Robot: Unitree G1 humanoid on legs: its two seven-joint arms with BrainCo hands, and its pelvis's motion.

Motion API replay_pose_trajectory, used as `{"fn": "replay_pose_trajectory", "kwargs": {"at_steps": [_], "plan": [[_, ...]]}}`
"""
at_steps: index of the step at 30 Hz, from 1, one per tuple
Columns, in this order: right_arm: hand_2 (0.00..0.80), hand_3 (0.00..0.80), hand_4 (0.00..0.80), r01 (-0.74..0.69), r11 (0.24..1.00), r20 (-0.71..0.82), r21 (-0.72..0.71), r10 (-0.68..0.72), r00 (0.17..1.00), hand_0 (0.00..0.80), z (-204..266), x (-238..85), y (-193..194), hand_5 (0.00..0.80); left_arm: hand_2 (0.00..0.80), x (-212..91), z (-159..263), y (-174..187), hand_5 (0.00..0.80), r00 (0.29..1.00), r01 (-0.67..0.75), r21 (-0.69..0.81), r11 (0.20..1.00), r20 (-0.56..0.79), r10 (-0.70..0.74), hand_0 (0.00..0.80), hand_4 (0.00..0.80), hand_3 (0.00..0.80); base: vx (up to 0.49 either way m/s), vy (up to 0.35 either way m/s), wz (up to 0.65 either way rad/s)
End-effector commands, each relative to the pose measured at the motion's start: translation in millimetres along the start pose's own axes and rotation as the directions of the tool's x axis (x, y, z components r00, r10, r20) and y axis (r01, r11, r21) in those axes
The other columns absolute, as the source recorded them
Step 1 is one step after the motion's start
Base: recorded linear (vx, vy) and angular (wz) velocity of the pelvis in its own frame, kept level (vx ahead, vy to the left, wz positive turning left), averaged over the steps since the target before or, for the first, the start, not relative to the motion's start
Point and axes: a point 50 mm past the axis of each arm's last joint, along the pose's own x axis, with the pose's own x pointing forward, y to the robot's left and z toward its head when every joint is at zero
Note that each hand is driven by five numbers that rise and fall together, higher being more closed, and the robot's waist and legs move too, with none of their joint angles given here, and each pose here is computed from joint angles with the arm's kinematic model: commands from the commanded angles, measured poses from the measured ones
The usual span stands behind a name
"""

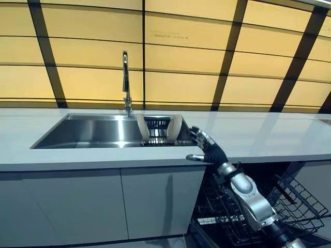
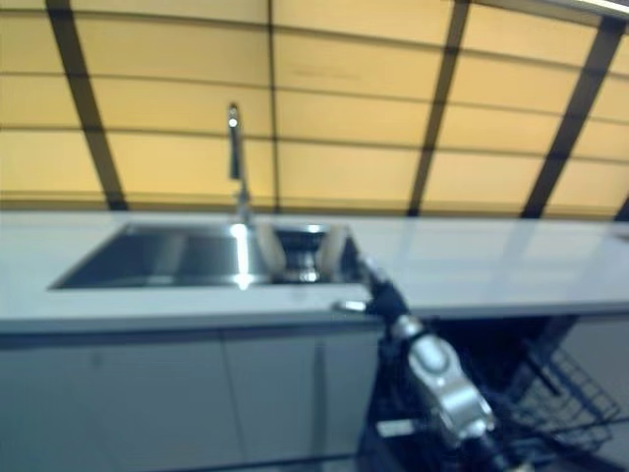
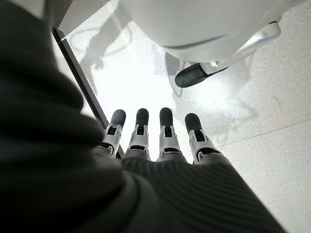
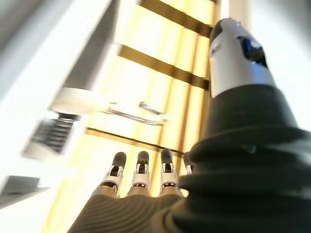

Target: Take plates into dishwasher

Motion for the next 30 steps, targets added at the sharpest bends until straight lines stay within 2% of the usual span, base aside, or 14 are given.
{"fn": "replay_pose_trajectory", "kwargs": {"at_steps": [1, 2, 6, 10, 14, 19, 23, 30], "plan": [[0.0, 0.0, 0.0, 0.086, 0.996, 0.281, -0.025, -0.075, 0.957, 0.0, 63, 22, -16, 0.0, 0.0, 1, 11, 18, 0.0, 1.0, -0.028, 0.073, 0.997, 0.005, 0.028, 0.0, 0.0, 0.0, 0.052, 0.154, -0.08], [0.0, 0.0, 0.0, 0.126, 0.989, 0.311, -0.078, -0.096, 0.946, 0.0, 73, 26, -20, 0.0, 0.0, 1, 12, 20, 0.0, 1.0, -0.031, 0.081, 0.996, 0.006, 0.031, 0.0, 0.0, 0.0, 0.035, 0.128, -0.06], [0.0, 0.0, 0.0, 0.189, 0.972, 0.346, -0.142, -0.131, 0.929, 0.0, 89, 33, -33, 0.0, 0.0, 0, 12, 27, 0.0, 0.999, -0.043, 0.119, 0.992, -0.01, 0.044, 0.0, 0.0, 0.0, -0.011, 0.127, -0.07], [0.0, 0.0, 0.0, 0.236, 0.957, 0.357, -0.166, -0.165, 0.919, 0.0, 97, 35, -45, 0.0, 0.0, 0, 14, 35, 0.0, 0.998, -0.056, 0.144, 0.988, -0.024, 0.06, 0.0, 0.0, 0.0, -0.001, 0.115, -0.3], [0.0, 0.0, 0.0, 0.291, 0.942, 0.359, -0.17, -0.216, 0.908, 0.0, 100, 40, -57, 0.0, 0.0, -1, 16, 42, 0.0, 0.996, -0.073, 0.157, 0.985, -0.039, 0.08, 0.0, 0.0, 0.0, 0.074, 0.082, 0.13], [0.0, 0.0, 0.0, 0.351, 0.919, 0.361, -0.179, -0.27, 0.893, 0.0, 103, 39, -72, 0.0, 0.0, 0, 16, 35, 0.0, 0.997, -0.048, 0.146, 0.988, -0.057, 0.057, 0.0, 0.0, 0.0, 0.267, -0.045, -0.01], [0.0, 0.0, 0.0, 0.376, 0.907, 0.329, -0.19, -0.302, 0.895, 0.0, 104, 40, -80, 0.0, 0.0, 0, 3, 25, 0.0, 0.992, -0.008, 0.199, 0.98, -0.119, 0.033, 0.0, 0.0, 0.0, 0.499, -0.13, 0.23], [0.0, 0.0, 0.0, 0.397, 0.903, 0.367, -0.165, -0.317, 0.875, 0.0, 119, 44, -81, 0.0, 0.0, -5, -22, 37, 0.0, 0.983, -0.044, 0.163, 0.986, -0.167, 0.072, 0.0, 0.0, 0.0, 0.45, -0.223, 0.26]]}}
